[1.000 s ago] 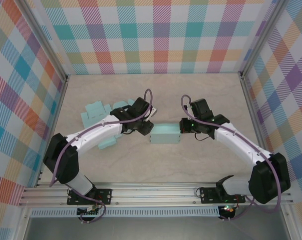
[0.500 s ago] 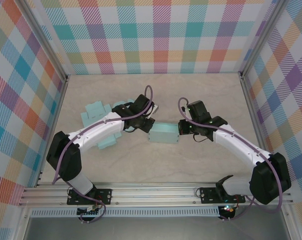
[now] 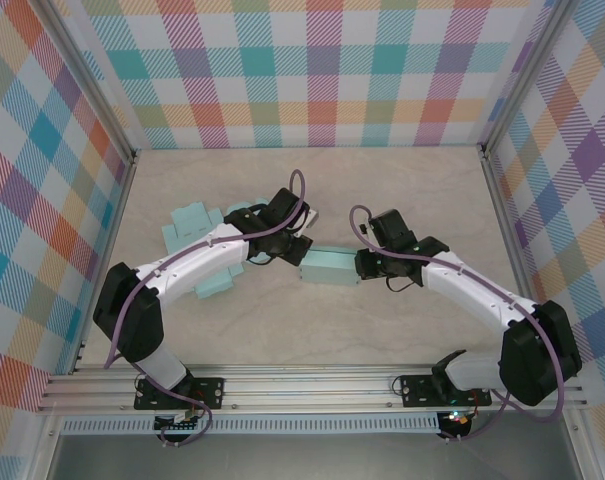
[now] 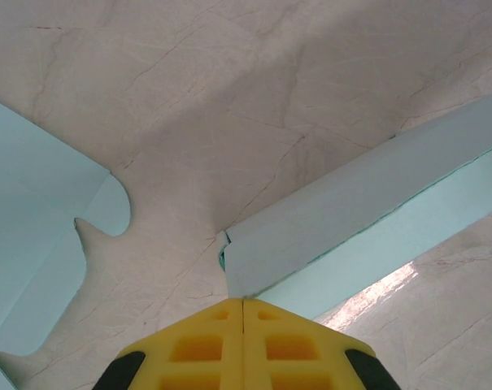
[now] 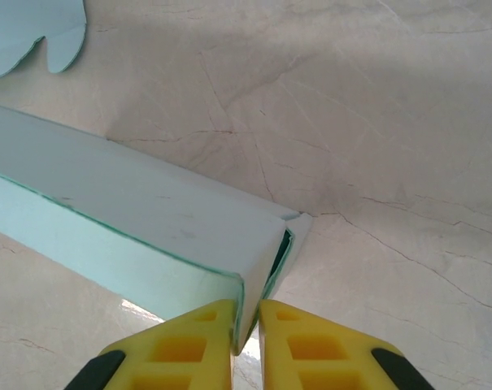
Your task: Fold the paper box
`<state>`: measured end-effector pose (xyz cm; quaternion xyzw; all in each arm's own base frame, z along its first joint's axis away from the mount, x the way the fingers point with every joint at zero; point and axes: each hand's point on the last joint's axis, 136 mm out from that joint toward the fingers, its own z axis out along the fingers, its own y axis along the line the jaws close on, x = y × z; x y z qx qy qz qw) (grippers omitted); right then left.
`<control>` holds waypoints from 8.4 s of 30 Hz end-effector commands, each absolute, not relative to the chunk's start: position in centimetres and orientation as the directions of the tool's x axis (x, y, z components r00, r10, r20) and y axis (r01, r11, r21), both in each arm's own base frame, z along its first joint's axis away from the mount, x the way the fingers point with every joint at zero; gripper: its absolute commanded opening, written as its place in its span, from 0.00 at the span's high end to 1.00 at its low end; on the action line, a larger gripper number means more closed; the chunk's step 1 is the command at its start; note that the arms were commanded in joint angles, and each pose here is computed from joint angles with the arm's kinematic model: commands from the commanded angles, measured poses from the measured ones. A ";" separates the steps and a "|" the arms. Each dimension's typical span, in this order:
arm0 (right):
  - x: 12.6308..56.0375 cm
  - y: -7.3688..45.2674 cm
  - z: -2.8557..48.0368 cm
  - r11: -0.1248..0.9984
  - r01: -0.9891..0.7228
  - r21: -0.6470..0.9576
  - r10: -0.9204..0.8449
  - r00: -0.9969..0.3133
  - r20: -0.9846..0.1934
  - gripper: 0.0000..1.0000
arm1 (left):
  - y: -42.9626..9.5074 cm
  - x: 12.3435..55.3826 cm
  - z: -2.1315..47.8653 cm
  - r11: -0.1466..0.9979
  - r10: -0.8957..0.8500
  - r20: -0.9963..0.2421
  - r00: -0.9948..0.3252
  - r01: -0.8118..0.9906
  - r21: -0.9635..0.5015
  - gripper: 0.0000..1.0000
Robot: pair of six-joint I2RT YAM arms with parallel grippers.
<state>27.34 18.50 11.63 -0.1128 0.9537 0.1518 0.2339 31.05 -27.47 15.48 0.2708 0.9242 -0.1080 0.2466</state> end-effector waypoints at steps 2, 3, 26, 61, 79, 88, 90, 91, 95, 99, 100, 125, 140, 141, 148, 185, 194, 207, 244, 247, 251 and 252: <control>27.3 18.3 11.2 0.935 -0.290 0.206 -0.165 -0.868 -0.469 0.84 | -27.2 30.6 15.7 0.838 0.441 -0.504 -0.742 0.542 -0.065 0.75; 27.3 18.3 11.1 0.935 -0.289 0.205 -0.165 -0.868 -0.468 0.84 | -26.9 30.6 15.6 0.841 0.442 -0.500 -0.745 0.538 -0.058 0.70; 27.0 18.3 10.4 0.940 -0.293 0.174 -0.188 -0.873 -0.451 0.87 | -28.9 29.5 15.3 0.825 0.405 -0.461 -0.790 0.533 -0.188 0.93; 26.7 18.5 8.5 0.953 -0.296 0.068 -0.243 -0.878 -0.412 0.83 | -28.3 30.6 15.8 0.857 0.163 -0.435 -0.886 0.345 -0.382 1.00; 28.0 19.4 14.8 0.960 -0.212 0.185 -0.084 -0.844 -0.529 0.57 | -26.3 31.0 14.1 0.921 0.241 -0.508 -0.827 0.359 -0.148 1.00; 28.7 19.6 17.6 0.955 -0.193 0.226 -0.026 -0.812 -0.582 0.55 | -26.7 30.9 14.4 0.920 0.260 -0.519 -0.814 0.372 -0.123 1.00; 29.3 19.3 18.1 0.961 -0.160 0.227 0.005 -0.806 -0.591 0.54 | -26.7 30.9 14.3 0.920 0.262 -0.521 -0.812 0.373 -0.118 1.00; 29.6 19.1 18.2 0.962 -0.147 0.229 0.018 -0.804 -0.594 0.54 | -26.8 30.9 14.3 0.920 0.262 -0.523 -0.811 0.373 -0.119 1.00; 30.4 18.9 18.7 0.964 -0.112 0.242 0.058 -0.798 -0.600 0.59 | -26.7 30.9 14.2 0.923 0.259 -0.525 -0.811 0.368 -0.114 1.00; 31.3 19.5 19.3 0.954 -0.117 0.275 0.074 -0.798 -0.598 0.60 | -26.9 30.9 14.0 0.922 0.263 -0.526 -0.809 0.372 -0.112 1.00; 31.5 19.6 19.3 0.953 -0.116 0.279 0.077 -0.800 -0.595 0.60 | -27.0 30.9 14.1 0.921 0.263 -0.529 -0.807 0.373 -0.110 1.00; 29.1 18.7 7.9 0.961 0.013 0.277 0.137 -0.890 -0.434 0.77 | -26.7 29.8 12.0 0.939 0.186 -0.579 -0.794 0.317 -0.133 0.71; 28.6 18.1 7.2 0.953 -0.018 0.302 0.143 -0.852 -0.504 0.78 | -25.2 28.7 18.3 0.930 0.035 -0.666 -0.745 0.268 -0.251 0.15; 28.5 18.1 7.2 0.952 -0.024 0.304 0.141 -0.849 -0.510 0.78 | -25.2 29.2 18.5 0.933 0.006 -0.677 -0.736 0.247 -0.261 0.13; 28.1 18.3 6.9 0.953 -0.058 0.298 0.114 -0.841 -0.528 0.77 | -26.5 31.7 16.6 0.925 -0.110 -0.671 -0.734 0.171 -0.339 0.11; 26.7 21.1 9.1 0.821 -0.052 0.569 0.224 -0.887 -0.404 0.35 | -23.8 27.4 2.1 0.945 -0.142 -0.448 -0.883 0.013 -0.325 0.71; 25.5 19.5 7.7 0.832 -0.013 0.554 0.243 -0.890 -0.387 0.48 | -24.0 27.6 1.9 0.942 -0.162 -0.444 -0.881 -0.004 -0.335 0.74; 24.7 18.4 4.0 0.825 0.020 0.565 0.262 -0.900 -0.349 0.85 | -24.3 28.0 2.7 0.937 -0.170 -0.466 -0.868 0.003 -0.348 0.74; 25.5 18.7 8.8 0.817 -0.053 0.574 0.241 -0.873 -0.423 0.77 | -31.7 30.7 11.7 0.229 0.832 -0.555 0.001 0.910 0.345 0.15; 25.5 18.5 9.3 0.818 -0.049 0.573 0.250 -0.867 -0.431 0.76 | -32.0 30.7 10.9 0.188 0.852 -0.524 0.022 0.920 0.345 0.21; 25.6 18.4 10.0 0.822 -0.049 0.568 0.251 -0.864 -0.437 0.73 | -31.7 30.5 9.6 0.155 0.882 -0.470 0.027 0.926 0.345 0.46; 25.6 18.4 10.3 0.822 -0.051 0.567 0.252 -0.861 -0.443 0.71 | -31.7 30.7 9.5 0.153 0.887 -0.462 0.031 0.922 0.356 0.48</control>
